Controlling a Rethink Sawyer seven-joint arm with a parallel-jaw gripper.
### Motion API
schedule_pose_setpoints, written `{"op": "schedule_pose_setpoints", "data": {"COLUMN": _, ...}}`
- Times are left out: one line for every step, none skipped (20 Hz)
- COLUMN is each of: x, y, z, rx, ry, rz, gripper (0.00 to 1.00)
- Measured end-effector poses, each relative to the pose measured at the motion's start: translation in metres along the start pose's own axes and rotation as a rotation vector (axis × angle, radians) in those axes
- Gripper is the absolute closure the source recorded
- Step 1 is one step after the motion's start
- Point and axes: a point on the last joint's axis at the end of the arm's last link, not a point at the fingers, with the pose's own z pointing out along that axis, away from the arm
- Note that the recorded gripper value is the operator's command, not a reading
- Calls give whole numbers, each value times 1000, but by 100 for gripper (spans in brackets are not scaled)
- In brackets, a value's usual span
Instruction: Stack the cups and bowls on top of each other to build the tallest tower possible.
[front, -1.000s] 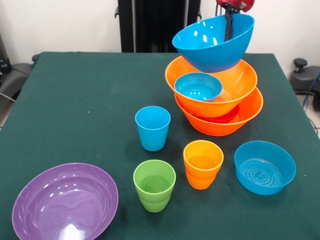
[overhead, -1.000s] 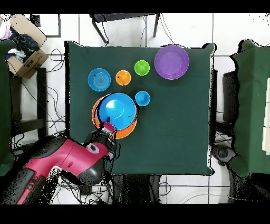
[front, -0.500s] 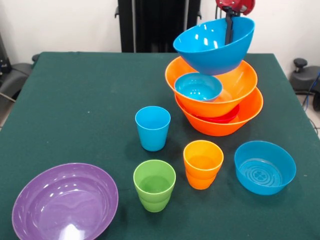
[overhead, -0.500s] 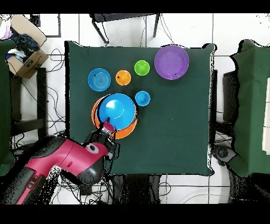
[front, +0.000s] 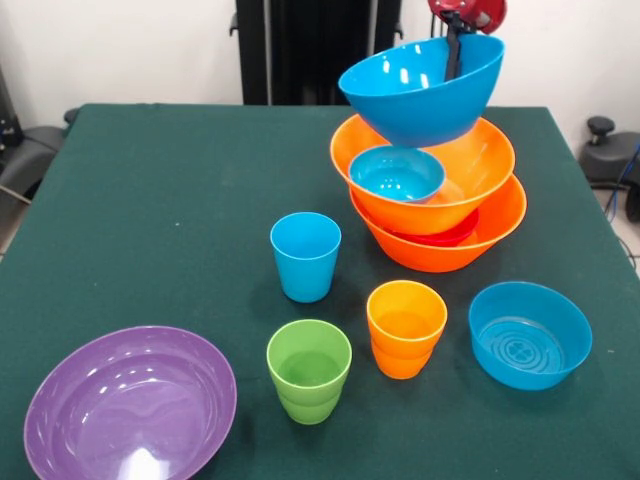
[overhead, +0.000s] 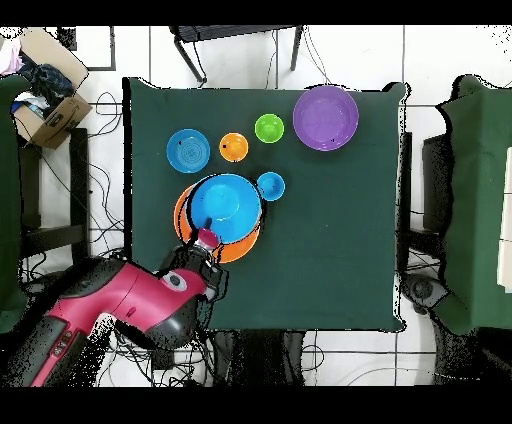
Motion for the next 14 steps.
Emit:
{"op": "schedule_pose_setpoints", "data": {"x": 0, "y": 1, "z": 2, "rx": -3, "ry": -3, "rz": 7, "gripper": 100}}
{"op": "schedule_pose_setpoints", "data": {"x": 0, "y": 2, "z": 4, "rx": -7, "ry": -5, "rz": 12, "gripper": 100}}
{"op": "schedule_pose_setpoints", "data": {"x": 0, "y": 3, "z": 6, "rx": -10, "ry": -7, "rz": 15, "gripper": 100}}
{"op": "schedule_pose_setpoints", "data": {"x": 1, "y": 3, "z": 7, "rx": -12, "ry": -9, "rz": 18, "gripper": 100}}
{"op": "schedule_pose_setpoints", "data": {"x": 1, "y": 4, "z": 9, "rx": -17, "ry": -11, "rz": 20, "gripper": 100}}
{"op": "schedule_pose_setpoints", "data": {"x": 2, "y": 5, "z": 11, "rx": -24, "ry": -13, "rz": 15, "gripper": 100}}
{"op": "schedule_pose_setpoints", "data": {"x": 2, "y": 5, "z": 12, "rx": -26, "ry": -14, "rz": 12, "gripper": 100}}
{"op": "schedule_pose_setpoints", "data": {"x": 3, "y": 5, "z": 14, "rx": -30, "ry": -13, "rz": 7, "gripper": 100}}
{"op": "schedule_pose_setpoints", "data": {"x": 5, "y": 5, "z": 16, "rx": -33, "ry": -13, "rz": -1, "gripper": 100}}
{"op": "schedule_pose_setpoints", "data": {"x": 5, "y": 6, "z": 17, "rx": -35, "ry": -12, "rz": -7, "gripper": 100}}
{"op": "schedule_pose_setpoints", "data": {"x": 7, "y": 8, "z": 21, "rx": -44, "ry": -12, "rz": -23, "gripper": 100}}
{"op": "schedule_pose_setpoints", "data": {"x": 7, "y": 9, "z": 22, "rx": -47, "ry": -12, "rz": -28, "gripper": 100}}
{"op": "schedule_pose_setpoints", "data": {"x": 8, "y": 9, "z": 23, "rx": -49, "ry": -11, "rz": -32, "gripper": 100}}
{"op": "schedule_pose_setpoints", "data": {"x": 8, "y": 10, "z": 24, "rx": -52, "ry": -11, "rz": -38, "gripper": 100}}
